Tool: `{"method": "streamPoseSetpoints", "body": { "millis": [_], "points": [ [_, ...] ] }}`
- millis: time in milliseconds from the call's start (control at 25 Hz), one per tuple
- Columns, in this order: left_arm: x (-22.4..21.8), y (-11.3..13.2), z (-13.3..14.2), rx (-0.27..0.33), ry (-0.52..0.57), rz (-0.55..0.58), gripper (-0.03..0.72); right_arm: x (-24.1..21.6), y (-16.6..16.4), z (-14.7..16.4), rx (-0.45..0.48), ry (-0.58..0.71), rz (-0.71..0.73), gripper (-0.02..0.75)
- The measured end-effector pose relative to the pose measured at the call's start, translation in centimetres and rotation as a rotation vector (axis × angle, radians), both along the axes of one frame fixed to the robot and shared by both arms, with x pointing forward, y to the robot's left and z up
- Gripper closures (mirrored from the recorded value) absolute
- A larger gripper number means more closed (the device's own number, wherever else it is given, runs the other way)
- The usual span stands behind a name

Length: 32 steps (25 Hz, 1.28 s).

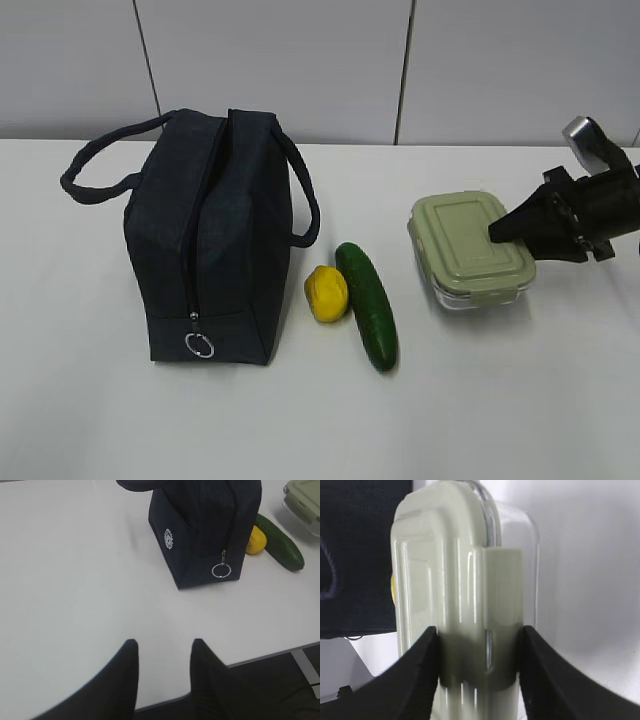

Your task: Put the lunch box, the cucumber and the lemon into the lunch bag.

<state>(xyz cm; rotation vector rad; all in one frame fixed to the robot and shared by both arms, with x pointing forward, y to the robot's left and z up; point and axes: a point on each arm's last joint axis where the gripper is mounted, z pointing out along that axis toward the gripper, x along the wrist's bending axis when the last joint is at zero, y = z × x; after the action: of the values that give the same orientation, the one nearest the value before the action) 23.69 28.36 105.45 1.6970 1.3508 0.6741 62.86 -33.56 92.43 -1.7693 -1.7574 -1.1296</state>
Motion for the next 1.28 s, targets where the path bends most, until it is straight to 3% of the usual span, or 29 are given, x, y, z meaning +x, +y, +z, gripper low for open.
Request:
{"method": "streamPoseSetpoints", "body": {
  "millis": [240,680,920,1120,1280],
  "points": [
    [0.7,-0.2,0.1,-0.008,0.041,-0.005,0.451,0.1,0.1,1.3,0.013,-0.029,-0.021,0.386],
    [6.4,-1.5,1.3,-0.147,0.174,-0.009,0.444,-0.2,0.2,3.4,0.006,-0.071,-0.026,0.386],
    [10.8,-2.4,1.9,-0.239,0.196,-0.004,0.279,-0.2,0.3,4.3,0.027,-0.089,-0.045,0.386],
    [14.4,-3.5,1.4,-0.271,0.258,-0.079,0.249,-0.1,0.4,4.9,0.065,-0.1,-0.08,0.386],
    [17.5,-4.1,1.9,-0.261,0.253,-0.117,0.246,0.0,0.4,5.0,0.072,-0.092,-0.088,0.386]
  ]
}}
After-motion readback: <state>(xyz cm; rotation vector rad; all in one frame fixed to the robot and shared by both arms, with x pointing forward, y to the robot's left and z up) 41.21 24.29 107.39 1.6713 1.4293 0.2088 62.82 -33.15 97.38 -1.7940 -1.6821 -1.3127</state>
